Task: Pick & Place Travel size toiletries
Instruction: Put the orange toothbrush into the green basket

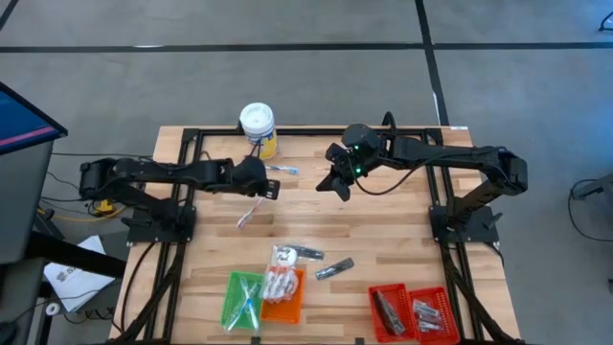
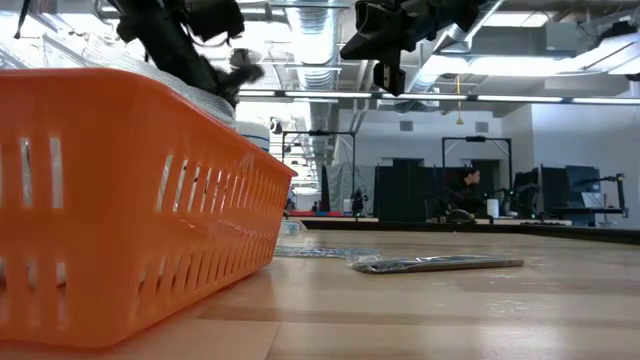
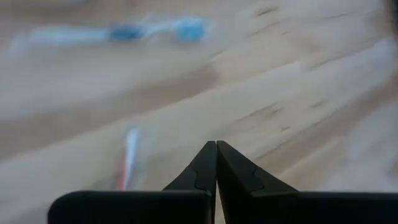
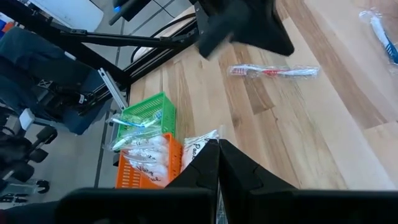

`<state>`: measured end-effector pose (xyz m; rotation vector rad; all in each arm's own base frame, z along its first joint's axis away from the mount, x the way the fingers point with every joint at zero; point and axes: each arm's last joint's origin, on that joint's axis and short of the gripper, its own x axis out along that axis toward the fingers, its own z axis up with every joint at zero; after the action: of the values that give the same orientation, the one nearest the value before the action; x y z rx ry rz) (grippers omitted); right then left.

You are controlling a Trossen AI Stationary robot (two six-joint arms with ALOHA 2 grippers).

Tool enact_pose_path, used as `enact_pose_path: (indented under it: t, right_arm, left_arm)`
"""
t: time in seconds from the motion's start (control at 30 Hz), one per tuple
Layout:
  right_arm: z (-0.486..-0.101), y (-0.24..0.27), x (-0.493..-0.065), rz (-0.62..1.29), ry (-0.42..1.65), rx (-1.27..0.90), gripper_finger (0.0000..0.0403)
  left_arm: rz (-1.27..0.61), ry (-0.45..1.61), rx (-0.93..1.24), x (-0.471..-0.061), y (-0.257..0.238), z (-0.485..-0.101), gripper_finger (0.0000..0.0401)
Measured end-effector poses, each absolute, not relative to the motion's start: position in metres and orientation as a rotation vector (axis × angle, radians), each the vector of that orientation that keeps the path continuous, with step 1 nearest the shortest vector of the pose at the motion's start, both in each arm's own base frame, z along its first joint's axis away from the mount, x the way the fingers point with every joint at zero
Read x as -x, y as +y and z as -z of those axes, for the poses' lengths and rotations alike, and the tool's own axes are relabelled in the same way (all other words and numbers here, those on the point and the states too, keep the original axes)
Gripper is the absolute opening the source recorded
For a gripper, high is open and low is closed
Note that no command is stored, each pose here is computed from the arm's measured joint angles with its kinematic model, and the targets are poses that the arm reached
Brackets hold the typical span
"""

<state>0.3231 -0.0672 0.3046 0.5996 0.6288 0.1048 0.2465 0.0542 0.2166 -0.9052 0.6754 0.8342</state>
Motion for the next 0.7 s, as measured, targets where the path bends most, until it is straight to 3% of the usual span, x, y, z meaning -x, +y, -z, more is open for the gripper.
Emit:
enact_pose_path:
  t: [0.27,0.53,0.7]
  right_arm:
    - [-0.304,-0.068,-0.323,-0.108,0.632,-0.595,0.0000]
    - [-0.304,-0.068,-0.322,-0.129,0.637,-0.604,0.0000]
    - [-0.304,-0.068,-0.322,-0.132,0.638,-0.605,0.0000]
  left_arm:
    - [-0.848,0.900,0.939,-0.256,0.048,-0.181,0.0002]
    - [-0.863,0.979,0.848,-0.262,0.034,-0.163,0.0001]
    - [-0.829,0.908,0.526,-0.276,0.009,-0.190,0.0001]
